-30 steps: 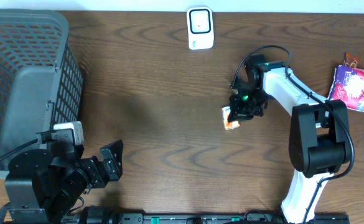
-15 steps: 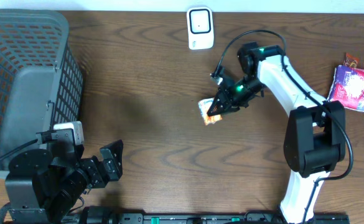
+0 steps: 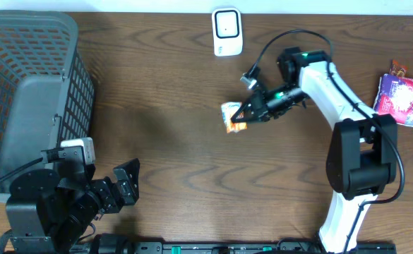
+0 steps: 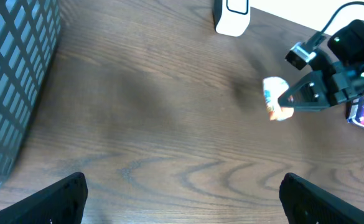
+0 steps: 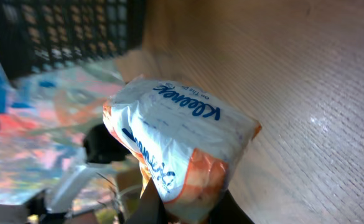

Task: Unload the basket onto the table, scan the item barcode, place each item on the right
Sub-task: 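Raise the orange pack up to the scanner face, then hold the orange pack against the scanner window, then carry the orange pack to the far right and release it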

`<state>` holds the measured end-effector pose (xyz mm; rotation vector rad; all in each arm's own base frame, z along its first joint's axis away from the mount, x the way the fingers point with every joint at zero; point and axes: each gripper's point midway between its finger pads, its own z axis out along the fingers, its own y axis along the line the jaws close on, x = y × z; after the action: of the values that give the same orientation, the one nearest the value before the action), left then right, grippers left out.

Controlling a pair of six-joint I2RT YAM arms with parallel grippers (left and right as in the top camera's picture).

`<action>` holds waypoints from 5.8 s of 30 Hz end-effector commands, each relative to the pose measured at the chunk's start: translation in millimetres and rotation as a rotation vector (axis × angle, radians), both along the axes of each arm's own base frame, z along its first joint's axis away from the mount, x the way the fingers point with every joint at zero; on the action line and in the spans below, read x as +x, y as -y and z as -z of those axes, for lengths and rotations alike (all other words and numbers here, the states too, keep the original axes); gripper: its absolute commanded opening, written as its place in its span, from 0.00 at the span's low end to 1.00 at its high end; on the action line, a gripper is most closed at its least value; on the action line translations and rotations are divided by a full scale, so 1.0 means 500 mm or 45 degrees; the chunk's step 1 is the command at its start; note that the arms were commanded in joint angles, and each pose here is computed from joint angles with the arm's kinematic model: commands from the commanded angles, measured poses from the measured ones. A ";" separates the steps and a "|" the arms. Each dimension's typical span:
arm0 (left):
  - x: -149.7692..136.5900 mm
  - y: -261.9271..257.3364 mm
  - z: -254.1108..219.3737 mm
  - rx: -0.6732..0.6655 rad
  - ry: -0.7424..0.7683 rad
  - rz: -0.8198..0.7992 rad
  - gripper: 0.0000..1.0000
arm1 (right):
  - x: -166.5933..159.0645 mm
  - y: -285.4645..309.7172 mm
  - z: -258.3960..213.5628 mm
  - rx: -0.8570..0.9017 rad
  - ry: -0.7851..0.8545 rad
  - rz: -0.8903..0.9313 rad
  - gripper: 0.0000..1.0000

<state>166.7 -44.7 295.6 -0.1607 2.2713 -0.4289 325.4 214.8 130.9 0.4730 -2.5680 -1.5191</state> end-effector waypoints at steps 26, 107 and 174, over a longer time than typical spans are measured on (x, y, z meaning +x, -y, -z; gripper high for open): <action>-0.001 0.003 -0.010 -0.011 0.017 0.010 0.98 | 0.236 0.160 0.013 -1.237 0.518 0.579 0.01; -0.001 0.003 -0.010 -0.011 0.017 0.010 0.98 | 0.616 0.001 -0.031 -1.081 1.617 0.848 0.01; -0.001 0.003 -0.010 -0.011 0.017 0.010 0.98 | 0.136 0.635 -0.266 -1.524 0.317 1.305 0.99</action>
<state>166.8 -44.7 295.7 -0.1607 2.2709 -0.4289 409.3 -134.6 229.7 -0.8737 -3.2992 0.6136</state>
